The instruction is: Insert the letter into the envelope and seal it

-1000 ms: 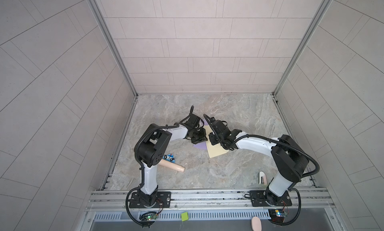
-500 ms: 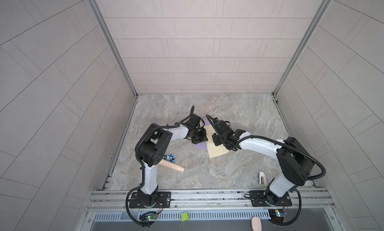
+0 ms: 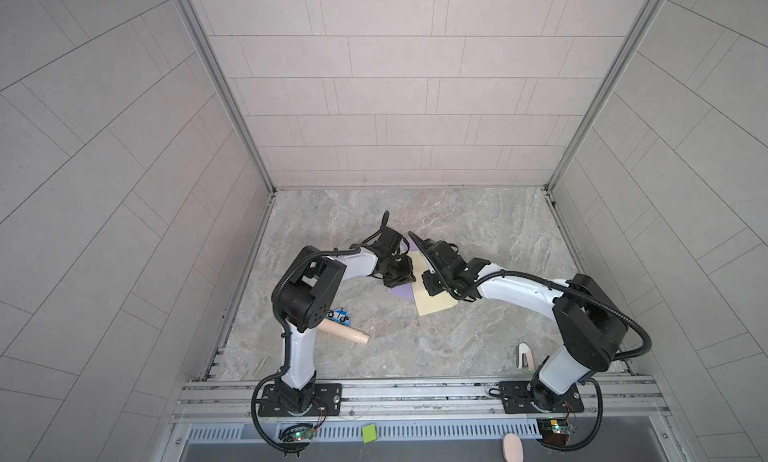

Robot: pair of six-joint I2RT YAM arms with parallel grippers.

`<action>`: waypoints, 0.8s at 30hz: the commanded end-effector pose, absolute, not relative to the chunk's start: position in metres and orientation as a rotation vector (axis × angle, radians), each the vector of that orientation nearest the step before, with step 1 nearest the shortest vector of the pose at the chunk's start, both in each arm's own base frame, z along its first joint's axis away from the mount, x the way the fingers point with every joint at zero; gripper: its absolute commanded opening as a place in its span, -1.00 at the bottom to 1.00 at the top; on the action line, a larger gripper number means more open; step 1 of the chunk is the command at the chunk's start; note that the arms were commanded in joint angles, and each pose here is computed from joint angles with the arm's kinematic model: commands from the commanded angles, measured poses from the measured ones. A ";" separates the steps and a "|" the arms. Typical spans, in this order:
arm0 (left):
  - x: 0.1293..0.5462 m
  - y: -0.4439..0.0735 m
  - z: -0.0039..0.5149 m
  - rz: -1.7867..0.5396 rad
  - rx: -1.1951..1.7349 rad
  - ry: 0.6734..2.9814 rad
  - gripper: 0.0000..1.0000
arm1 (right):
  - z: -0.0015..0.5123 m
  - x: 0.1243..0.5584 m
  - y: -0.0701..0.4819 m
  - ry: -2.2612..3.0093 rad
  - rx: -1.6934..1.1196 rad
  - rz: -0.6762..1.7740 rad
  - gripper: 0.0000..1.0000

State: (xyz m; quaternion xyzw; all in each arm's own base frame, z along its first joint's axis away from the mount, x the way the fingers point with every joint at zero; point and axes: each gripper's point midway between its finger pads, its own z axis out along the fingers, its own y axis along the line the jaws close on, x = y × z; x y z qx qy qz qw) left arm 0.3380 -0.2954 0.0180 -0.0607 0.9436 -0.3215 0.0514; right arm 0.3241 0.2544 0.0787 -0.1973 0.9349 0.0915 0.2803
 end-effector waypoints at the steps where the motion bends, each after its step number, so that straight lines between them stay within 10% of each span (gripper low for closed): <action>1: 0.333 -0.288 0.000 -0.887 -0.223 2.929 -1.00 | 0.087 0.336 0.270 2.461 -0.553 0.269 -1.00; 24: 0.331 -0.287 -0.004 -0.874 -0.221 2.935 -1.00 | 0.058 0.333 0.246 2.514 -0.544 0.113 -1.00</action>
